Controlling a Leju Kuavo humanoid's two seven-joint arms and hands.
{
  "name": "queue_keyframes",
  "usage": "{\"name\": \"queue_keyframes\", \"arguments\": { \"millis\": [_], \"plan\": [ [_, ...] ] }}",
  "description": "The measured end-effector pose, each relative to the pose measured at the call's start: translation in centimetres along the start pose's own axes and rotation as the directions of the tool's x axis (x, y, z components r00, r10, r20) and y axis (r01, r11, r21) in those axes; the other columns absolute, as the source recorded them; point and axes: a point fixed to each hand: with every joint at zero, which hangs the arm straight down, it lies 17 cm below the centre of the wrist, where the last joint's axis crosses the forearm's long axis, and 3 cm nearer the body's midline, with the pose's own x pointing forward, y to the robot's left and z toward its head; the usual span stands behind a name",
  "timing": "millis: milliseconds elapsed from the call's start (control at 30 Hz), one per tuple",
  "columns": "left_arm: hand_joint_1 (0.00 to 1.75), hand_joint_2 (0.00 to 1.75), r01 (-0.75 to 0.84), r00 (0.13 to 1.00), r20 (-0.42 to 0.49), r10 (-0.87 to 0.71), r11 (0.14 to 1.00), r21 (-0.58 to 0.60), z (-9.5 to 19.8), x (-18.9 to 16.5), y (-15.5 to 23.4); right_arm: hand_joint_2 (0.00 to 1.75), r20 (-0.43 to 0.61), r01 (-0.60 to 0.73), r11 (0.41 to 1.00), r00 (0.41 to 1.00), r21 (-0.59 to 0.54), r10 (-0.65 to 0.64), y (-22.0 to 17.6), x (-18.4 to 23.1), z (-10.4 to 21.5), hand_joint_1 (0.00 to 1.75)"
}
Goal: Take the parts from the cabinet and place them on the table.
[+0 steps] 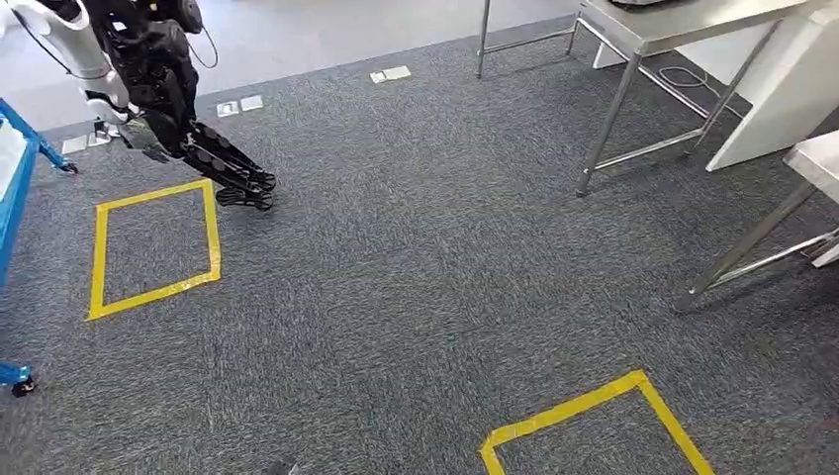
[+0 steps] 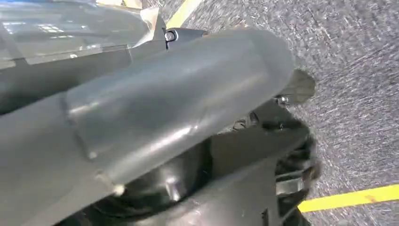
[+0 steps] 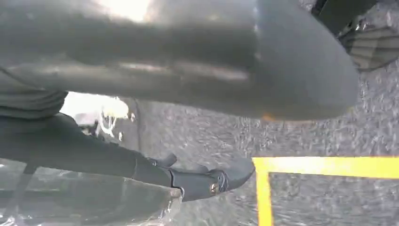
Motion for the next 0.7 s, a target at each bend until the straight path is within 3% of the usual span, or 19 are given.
{"name": "queue_keyframes", "arguments": {
  "millis": [700],
  "plan": [
    [0.0, 0.0, 0.012, 1.0, -0.004, -0.012, 1.0, -0.004, 0.01, -0.09, -0.18, 0.0, 0.0, -0.008, 1.0, 1.0, 0.006, 0.008, -0.12, 0.01, -0.01, 0.0]
  ]
}}
